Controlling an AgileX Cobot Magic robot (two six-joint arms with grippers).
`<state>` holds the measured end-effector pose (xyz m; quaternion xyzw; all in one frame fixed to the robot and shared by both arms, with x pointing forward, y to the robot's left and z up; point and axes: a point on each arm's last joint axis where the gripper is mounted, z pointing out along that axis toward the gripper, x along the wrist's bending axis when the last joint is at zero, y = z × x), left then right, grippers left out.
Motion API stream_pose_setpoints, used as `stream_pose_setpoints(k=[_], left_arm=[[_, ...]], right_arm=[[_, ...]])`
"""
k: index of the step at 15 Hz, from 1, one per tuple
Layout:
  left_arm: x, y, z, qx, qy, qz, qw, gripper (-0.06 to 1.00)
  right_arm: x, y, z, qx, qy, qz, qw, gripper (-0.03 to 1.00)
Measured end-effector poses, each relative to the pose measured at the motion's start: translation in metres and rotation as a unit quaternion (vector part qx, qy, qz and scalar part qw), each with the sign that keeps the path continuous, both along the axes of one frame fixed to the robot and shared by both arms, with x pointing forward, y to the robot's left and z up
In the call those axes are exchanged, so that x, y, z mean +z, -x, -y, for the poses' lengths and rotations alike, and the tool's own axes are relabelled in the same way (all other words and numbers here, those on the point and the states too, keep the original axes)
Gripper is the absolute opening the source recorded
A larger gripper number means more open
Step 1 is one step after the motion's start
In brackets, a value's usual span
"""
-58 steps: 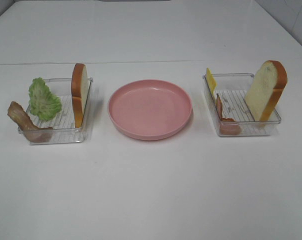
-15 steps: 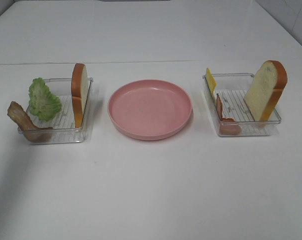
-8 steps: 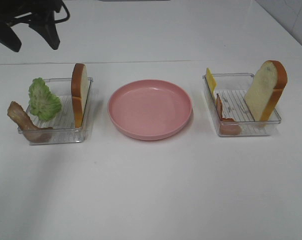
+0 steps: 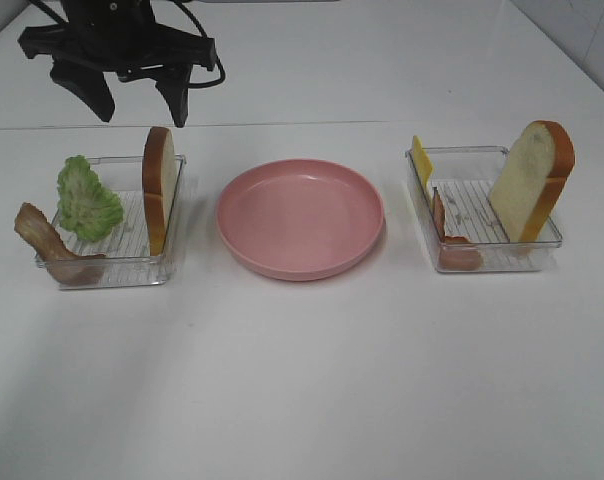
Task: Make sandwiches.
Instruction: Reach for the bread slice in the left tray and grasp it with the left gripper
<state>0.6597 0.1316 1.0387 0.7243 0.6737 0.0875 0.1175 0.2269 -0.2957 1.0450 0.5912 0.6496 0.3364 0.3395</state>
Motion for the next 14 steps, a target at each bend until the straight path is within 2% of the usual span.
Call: stream_pose_setpoints(k=[7,11,12,13,14], left_arm=[[-0.048,-0.013,0.004,0.004,-0.023,-0.048,0.999,0.71],[-0.062,-0.019,0.006,0.009,-0.019,-0.042,0.999,0.70],[-0.065,-0.020,0.006,0.009,-0.018,-0.040,0.999,0.66],[-0.069,-0.022,0.007,0.009,-0.017,-0.039,0.999,0.55],[-0.070,-0.022,0.007,0.009,-0.018,-0.040,0.999,0.49]], right_arm=[[0.000,0.000,0.000,0.000,0.000,0.000,1.000,0.78],[0.000,0.000,0.000,0.000,0.000,0.000,1.000,0.78],[0.000,0.000,0.000,0.000,0.000,0.000,1.000,0.78],[0.000,0.000,0.000,0.000,0.000,0.000,1.000,0.78],[0.000,0.000,0.000,0.000,0.000,0.000,1.000,0.78]])
